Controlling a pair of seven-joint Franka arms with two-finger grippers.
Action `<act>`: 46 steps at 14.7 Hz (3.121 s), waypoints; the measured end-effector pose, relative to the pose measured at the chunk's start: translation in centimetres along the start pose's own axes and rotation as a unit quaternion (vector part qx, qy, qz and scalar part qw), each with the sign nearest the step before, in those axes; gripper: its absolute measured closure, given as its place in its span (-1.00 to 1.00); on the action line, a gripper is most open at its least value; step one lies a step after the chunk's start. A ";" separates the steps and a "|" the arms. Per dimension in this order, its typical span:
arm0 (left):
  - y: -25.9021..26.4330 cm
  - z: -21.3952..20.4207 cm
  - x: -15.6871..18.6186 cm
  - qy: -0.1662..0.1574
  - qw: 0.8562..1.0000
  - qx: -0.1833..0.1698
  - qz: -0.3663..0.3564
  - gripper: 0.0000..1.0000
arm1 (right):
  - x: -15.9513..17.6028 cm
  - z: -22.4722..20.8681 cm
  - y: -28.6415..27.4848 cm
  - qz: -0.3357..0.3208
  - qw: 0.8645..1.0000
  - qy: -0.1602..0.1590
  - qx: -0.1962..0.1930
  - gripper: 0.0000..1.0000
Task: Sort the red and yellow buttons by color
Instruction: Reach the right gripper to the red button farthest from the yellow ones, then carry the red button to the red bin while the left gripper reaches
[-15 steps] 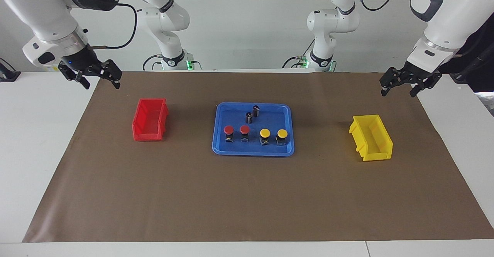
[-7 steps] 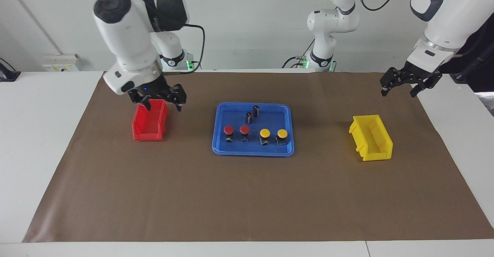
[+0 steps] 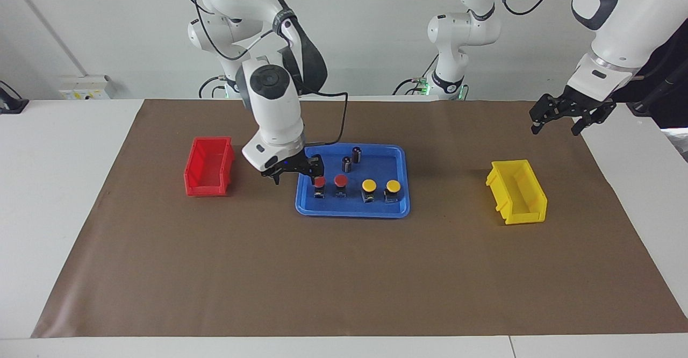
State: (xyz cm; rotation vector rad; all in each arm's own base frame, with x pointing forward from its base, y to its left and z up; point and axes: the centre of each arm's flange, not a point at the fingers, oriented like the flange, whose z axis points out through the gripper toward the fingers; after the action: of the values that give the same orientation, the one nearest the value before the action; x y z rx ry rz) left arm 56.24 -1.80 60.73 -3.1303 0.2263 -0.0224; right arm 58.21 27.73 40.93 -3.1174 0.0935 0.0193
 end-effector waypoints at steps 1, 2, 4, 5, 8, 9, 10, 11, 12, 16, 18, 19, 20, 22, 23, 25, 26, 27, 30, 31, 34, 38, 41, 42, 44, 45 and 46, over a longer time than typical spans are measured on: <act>0.0 0.0 0.0 0.000 1.000 0.000 0.000 -1.00 | -0.5 0.9 -0.7 0.000 1.000 0.003 0.001 -1.00; -0.1 0.0 0.0 0.000 1.000 0.000 0.000 -1.00 | -0.8 1.7 -1.0 0.000 1.000 0.005 0.001 -1.00; -0.1 0.0 0.0 0.000 1.000 0.000 -0.001 -1.00 | -1.2 3.2 -0.9 0.000 1.000 0.006 0.001 -0.99; -0.1 0.0 0.0 0.000 1.000 0.000 -0.001 -1.00 | -1.5 3.9 -1.0 -0.002 1.000 0.006 0.001 -0.95; -0.2 0.0 0.0 0.000 1.000 0.000 -0.002 -1.00 | -2.4 5.8 -1.3 -0.008 1.000 0.007 0.000 -0.87; -0.2 0.1 0.0 0.000 1.000 0.000 -0.002 -1.00 | -2.5 6.0 -1.3 -0.008 1.000 0.005 -0.001 -0.83; -0.2 0.2 0.0 0.000 1.000 0.000 -0.002 -1.00 | -2.5 6.1 -1.3 -0.008 1.000 0.005 -0.002 -0.82; -0.2 0.3 0.0 -0.001 1.000 0.000 -0.003 -1.00 | -2.5 6.2 -1.2 -0.008 1.000 0.004 -0.002 -0.78; -0.3 0.4 0.0 -0.002 1.000 0.000 -0.003 -1.00 | -2.6 6.2 -1.2 -0.008 1.000 0.003 -0.002 -0.77; -0.3 0.5 0.0 -0.002 1.000 0.000 -0.005 -1.00 | -2.8 6.8 -1.1 -0.008 1.000 -0.002 -0.005 -0.69; -0.3 0.4 0.0 0.000 1.000 0.000 -0.005 -1.00 | -2.9 6.9 -1.1 -0.009 1.000 -0.003 -0.006 -0.68; -0.3 0.4 0.0 0.001 1.000 0.000 -0.005 -1.00 | -3.0 6.9 -1.1 -0.009 1.000 -0.003 -0.006 -0.67; -0.3 0.4 0.1 0.003 1.000 0.001 -0.005 -1.00 | -3.0 6.9 -1.2 -0.010 1.000 -0.003 -0.006 -0.67; -0.3 0.4 0.1 0.002 1.000 0.001 -0.006 -1.00 | -3.1 6.9 -1.4 -0.011 1.000 -0.003 -0.006 -0.67; -0.4 0.5 0.1 0.002 1.000 0.001 -0.006 -1.00 | -3.3 6.9 -1.6 -0.013 1.000 -0.004 -0.006 -0.65; -0.4 0.5 0.1 0.003 1.000 0.001 -0.006 -1.00 | -3.4 7.0 -1.8 -0.016 1.000 -0.004 -0.005 -0.64; -0.5 0.5 0.1 0.003 1.000 0.001 -0.007 -1.00 | -3.5 7.0 -1.9 -0.016 1.000 -0.005 -0.005 -0.64; -0.6 0.5 0.0 0.003 1.000 0.001 -0.008 -1.00 | -3.5 7.0 -2.0 -0.017 1.000 -0.005 -0.005 -0.62; -1.0 0.5 0.0 0.003 1.000 0.001 -0.012 -1.00 | -3.6 7.1 -2.0 -0.016 1.000 -0.006 -0.004 -0.54; -1.3 0.6 -0.1 0.002 1.000 0.001 -0.015 -1.00 | -3.6 7.1 -2.0 -0.015 1.000 -0.008 -0.003 -0.54; -2.5 0.7 -0.3 0.001 1.000 0.001 -0.025 -1.00 | -3.8 7.4 -1.9 -0.014 1.000 -0.012 0.000 -0.36; -2.6 0.7 -0.4 0.001 1.000 0.001 -0.026 -1.00 | -3.7 7.3 -1.8 -0.021 1.000 -0.012 0.001 0.20; -2.5 0.7 -0.4 0.001 1.000 0.001 -0.028 -1.00 | -3.3 6.8 -1.4 -0.023 1.000 -0.008 0.005 0.27; -2.3 0.8 -0.3 0.001 0.999 0.001 -0.032 -1.00 | -2.9 6.1 -1.1 -0.024 1.000 -0.003 0.008 0.27; -0.9 1.6 -0.3 0.010 0.999 0.001 -0.043 -1.00 | -1.6 3.2 0.7 -0.022 1.000 0.008 0.017 0.27; 1.0 2.4 -0.4 0.014 0.999 0.000 -0.051 -1.00 | -0.8 0.8 2.5 -0.022 0.999 0.010 0.020 0.27; 3.9 3.5 -0.6 0.014 0.998 -0.001 -0.060 -1.00 | 0.0 -2.0 5.1 -0.025 0.999 0.013 0.025 0.27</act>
State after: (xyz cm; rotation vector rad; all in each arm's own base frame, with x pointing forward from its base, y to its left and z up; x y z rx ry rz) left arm 55.09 -5.59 57.23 -3.1430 0.0382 -0.0675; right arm 57.88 22.61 42.80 -3.0700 0.0160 -0.0251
